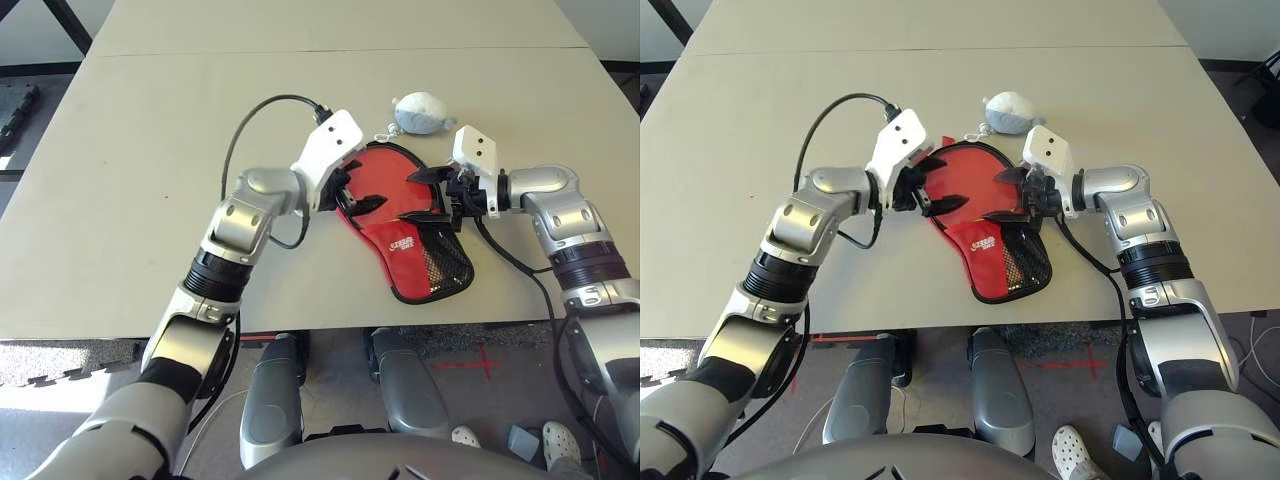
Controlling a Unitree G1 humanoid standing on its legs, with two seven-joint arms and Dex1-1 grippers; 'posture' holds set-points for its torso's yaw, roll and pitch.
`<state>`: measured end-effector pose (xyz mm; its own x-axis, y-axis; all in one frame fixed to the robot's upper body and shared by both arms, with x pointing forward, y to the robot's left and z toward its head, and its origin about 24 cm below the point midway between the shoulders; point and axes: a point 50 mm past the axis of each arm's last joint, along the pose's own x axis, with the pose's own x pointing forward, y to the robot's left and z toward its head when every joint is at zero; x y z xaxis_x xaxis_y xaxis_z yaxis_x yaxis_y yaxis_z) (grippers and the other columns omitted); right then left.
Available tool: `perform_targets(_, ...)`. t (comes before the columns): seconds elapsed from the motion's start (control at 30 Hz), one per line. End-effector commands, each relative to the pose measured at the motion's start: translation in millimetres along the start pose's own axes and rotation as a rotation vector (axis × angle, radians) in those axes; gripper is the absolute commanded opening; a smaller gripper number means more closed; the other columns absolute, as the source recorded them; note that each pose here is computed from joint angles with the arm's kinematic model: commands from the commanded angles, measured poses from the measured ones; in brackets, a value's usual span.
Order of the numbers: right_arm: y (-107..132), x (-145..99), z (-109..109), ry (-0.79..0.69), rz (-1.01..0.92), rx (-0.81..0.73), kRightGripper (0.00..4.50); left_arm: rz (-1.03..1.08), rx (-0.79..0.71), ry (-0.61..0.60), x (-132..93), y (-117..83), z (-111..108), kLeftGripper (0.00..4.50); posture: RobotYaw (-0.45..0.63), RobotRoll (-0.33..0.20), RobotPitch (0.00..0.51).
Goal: Store the ping-pong paddle in its case and zip it.
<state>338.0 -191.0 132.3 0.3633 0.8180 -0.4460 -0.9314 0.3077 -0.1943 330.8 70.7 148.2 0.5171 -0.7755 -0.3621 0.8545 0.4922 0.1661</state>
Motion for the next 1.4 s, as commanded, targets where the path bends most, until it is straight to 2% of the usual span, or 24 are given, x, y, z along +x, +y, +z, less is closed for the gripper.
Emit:
perform_targets(0.03,15.1,9.8,-33.0,0.119,0.069,0.100,4.50,0.026,-0.009,0.086,6.1,-0.2,-22.9,4.46,-0.09,0.000,0.296)
perform_targets(0.23,-12.5,-9.7,6.2,0.006,-0.001,0.050,4.50,0.027,-0.033,0.128,9.2,-4.4,-34.3,4.46,-0.09,0.000,0.292)
perform_targets(0.43,-45.4,-26.7,37.1,-0.036,-0.144,-0.020,4.50,-0.001,-0.039,0.139,9.3,-10.7,-37.1,4.46,-0.09,0.000,0.292)
perform_targets(0.77,-77.0,-36.8,47.4,0.052,-0.382,-0.120,4.50,-0.030,-0.048,0.143,8.9,-24.4,-38.0,4.46,-0.07,0.000,0.291)
perform_targets(0.97,-83.2,-37.5,53.1,0.064,-0.459,-0.164,4.50,-0.035,-0.052,0.147,6.8,-32.0,-40.1,4.46,-0.03,0.000,0.290)
perform_targets(1.2,-86.8,-41.1,74.6,-0.022,-0.467,-0.204,4.50,-0.025,-0.061,0.154,4.2,-35.3,-43.1,4.46,-0.01,0.000,0.292)
perform_targets(1.4,-88.2,-42.6,68.4,0.073,-0.488,-0.228,4.50,-0.026,-0.065,0.152,5.1,-38.4,-42.5,4.46,0.00,0.000,0.296)
